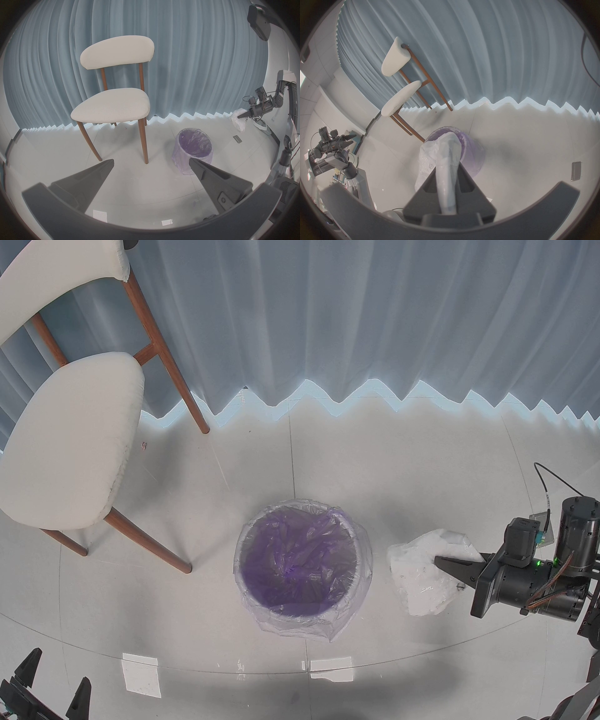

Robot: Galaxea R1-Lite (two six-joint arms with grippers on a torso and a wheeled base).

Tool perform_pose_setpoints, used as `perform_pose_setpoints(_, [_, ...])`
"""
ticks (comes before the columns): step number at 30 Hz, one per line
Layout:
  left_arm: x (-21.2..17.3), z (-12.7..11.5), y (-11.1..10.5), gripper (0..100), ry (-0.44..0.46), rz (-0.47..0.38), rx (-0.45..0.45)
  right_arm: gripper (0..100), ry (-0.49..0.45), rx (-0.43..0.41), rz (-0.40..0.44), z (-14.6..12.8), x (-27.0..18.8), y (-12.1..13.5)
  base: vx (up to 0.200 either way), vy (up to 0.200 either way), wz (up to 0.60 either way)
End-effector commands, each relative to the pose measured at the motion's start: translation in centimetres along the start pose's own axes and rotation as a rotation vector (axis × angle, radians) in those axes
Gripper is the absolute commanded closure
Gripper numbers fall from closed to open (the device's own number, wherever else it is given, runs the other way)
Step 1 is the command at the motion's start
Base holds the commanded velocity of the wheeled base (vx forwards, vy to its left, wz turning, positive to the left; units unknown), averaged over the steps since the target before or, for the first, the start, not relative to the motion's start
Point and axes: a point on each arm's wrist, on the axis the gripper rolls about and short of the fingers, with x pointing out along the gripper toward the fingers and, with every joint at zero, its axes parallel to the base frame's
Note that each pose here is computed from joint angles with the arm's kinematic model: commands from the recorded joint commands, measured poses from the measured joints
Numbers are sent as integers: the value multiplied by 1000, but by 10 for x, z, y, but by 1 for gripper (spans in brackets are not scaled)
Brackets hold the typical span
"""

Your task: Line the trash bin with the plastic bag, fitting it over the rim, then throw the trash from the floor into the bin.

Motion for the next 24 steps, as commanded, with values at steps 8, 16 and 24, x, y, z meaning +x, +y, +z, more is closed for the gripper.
perform_pose_setpoints(8, [0,-5,0,0,3,-1,-1,100,27,-15,49,-3,29,7,0,0,0])
perform_pose_setpoints(16, [0,-5,0,0,2,-1,-1,100,15,-35,50,-4,51,5,0,0,0])
perform_pose_setpoints(24, [0,-5,0,0,0,1,-1,100,6,-49,54,0,69,4,0,0,0])
